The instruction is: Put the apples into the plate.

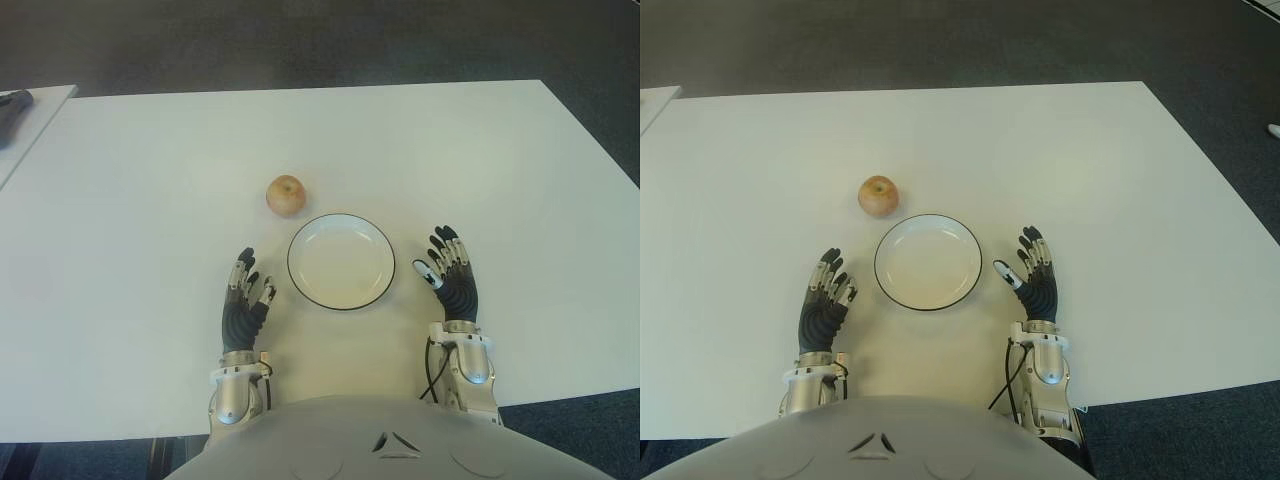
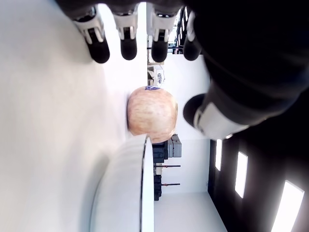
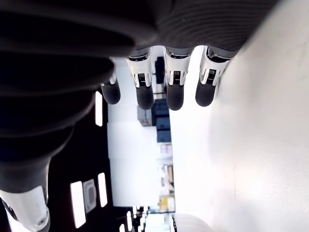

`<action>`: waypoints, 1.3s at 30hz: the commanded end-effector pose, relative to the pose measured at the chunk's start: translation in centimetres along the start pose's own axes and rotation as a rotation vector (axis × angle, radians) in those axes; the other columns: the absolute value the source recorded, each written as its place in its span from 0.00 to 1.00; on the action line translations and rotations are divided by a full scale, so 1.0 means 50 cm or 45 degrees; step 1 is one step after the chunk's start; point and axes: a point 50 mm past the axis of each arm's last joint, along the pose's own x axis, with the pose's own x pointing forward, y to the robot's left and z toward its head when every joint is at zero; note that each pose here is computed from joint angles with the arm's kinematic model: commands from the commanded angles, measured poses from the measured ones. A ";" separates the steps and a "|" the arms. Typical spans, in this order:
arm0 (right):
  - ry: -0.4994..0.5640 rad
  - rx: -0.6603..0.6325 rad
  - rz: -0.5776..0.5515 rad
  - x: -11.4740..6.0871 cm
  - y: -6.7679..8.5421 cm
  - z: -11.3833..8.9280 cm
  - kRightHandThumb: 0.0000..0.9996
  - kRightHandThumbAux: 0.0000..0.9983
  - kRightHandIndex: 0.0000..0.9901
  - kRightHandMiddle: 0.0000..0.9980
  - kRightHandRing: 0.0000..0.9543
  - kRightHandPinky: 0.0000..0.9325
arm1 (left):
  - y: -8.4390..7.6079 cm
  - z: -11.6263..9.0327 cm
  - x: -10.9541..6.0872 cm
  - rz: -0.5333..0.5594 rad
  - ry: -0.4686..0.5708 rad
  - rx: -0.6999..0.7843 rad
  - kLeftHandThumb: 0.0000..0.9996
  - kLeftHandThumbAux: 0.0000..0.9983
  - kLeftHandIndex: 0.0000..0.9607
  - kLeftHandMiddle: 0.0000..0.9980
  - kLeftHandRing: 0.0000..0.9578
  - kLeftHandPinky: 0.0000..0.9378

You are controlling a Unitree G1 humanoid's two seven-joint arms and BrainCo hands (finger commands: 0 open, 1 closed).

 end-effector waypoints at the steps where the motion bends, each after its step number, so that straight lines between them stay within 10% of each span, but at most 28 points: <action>1: 0.235 0.006 -0.044 -0.040 -0.013 -0.058 0.23 0.68 0.08 0.13 0.11 0.15 | -0.005 -0.038 -0.022 -0.024 0.169 0.039 0.06 0.69 0.04 0.00 0.00 0.03; 20: 0.236 0.006 -0.039 -0.042 -0.010 -0.056 0.25 0.66 0.08 0.13 0.11 0.14 | -0.003 -0.030 -0.018 -0.005 0.156 0.052 0.09 0.67 0.03 0.00 0.00 0.02; 28: 0.243 0.000 -0.033 -0.042 -0.007 -0.056 0.23 0.67 0.07 0.13 0.11 0.14 | -0.017 0.046 0.000 0.059 0.067 0.198 0.14 0.61 0.04 0.02 0.01 0.03; 39: 0.242 0.001 -0.045 -0.038 -0.001 -0.062 0.24 0.67 0.07 0.12 0.11 0.16 | -0.015 0.100 0.110 0.213 -0.147 0.749 0.20 0.47 0.04 0.02 0.00 0.01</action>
